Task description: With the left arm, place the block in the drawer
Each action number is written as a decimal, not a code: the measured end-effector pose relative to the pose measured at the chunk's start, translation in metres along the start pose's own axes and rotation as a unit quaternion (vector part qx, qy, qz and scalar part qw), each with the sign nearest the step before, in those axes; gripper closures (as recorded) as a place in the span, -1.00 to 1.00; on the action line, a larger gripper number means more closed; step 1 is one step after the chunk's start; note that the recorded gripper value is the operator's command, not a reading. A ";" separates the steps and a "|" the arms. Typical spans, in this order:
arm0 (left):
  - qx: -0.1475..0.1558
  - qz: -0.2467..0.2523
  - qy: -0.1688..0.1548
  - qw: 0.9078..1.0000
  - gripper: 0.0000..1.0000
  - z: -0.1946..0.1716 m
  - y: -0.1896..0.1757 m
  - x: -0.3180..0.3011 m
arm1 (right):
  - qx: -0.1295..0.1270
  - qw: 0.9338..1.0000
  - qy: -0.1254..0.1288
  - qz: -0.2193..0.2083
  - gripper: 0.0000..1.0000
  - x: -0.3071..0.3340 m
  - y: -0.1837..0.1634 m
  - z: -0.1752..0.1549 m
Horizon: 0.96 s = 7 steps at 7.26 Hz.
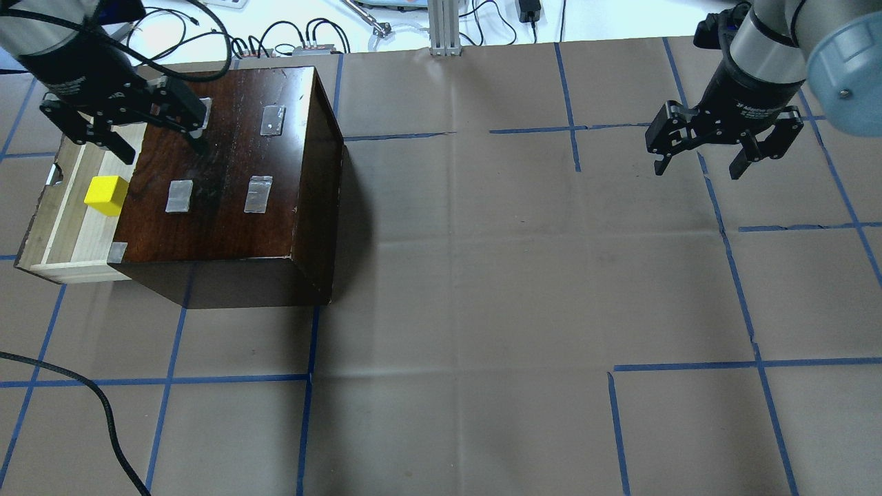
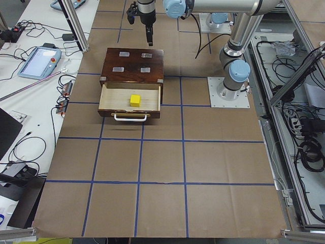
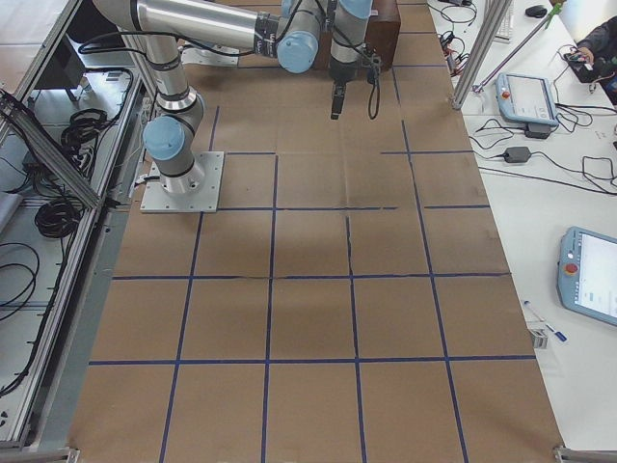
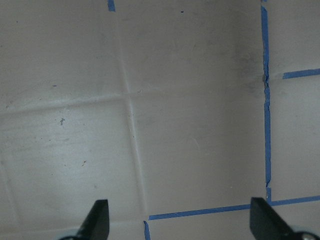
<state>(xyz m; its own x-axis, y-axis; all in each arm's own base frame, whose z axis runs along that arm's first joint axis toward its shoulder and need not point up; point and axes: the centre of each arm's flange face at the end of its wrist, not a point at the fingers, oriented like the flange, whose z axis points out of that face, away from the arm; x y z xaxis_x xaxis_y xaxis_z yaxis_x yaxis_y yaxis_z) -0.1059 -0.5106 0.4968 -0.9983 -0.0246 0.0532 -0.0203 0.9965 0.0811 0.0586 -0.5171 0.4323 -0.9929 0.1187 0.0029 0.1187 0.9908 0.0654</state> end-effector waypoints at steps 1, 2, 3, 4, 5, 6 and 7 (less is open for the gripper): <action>-0.006 0.006 -0.001 1.000 -0.98 0.009 0.008 0.025 | 0.000 1.000 0.000 0.000 -1.00 0.000 0.000 0.000; -0.011 0.013 -0.002 1.000 -0.98 0.016 0.012 0.036 | 0.000 1.000 0.000 0.000 -1.00 0.000 0.000 0.000; -0.013 0.025 -0.002 1.000 -0.98 0.021 0.013 0.039 | 0.000 1.000 0.000 0.000 -1.00 0.000 0.000 0.000; -0.013 0.044 -0.002 0.999 -0.98 0.024 0.011 0.040 | 0.000 1.000 0.000 0.000 -1.00 0.000 0.000 0.000; -0.014 0.061 -0.002 0.998 -0.98 0.027 0.009 0.040 | 0.000 1.000 0.000 0.000 -1.00 0.000 0.000 0.000; -0.016 0.067 -0.001 0.998 -0.98 0.030 0.007 0.040 | 0.000 1.000 0.000 0.000 -1.00 0.000 0.000 0.000; -0.018 0.070 -0.001 0.997 -0.98 0.032 0.005 0.039 | 0.000 1.000 0.000 -0.001 -1.00 0.000 0.000 0.000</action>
<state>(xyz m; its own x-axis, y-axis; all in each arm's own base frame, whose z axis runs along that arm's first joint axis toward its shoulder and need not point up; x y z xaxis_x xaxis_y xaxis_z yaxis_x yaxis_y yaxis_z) -0.1471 -0.5036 0.4679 -0.9913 0.1150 0.0644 0.1215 0.9866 0.1090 0.0586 -0.5173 0.4323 -0.9930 0.1177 0.0028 0.1176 0.9909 0.0654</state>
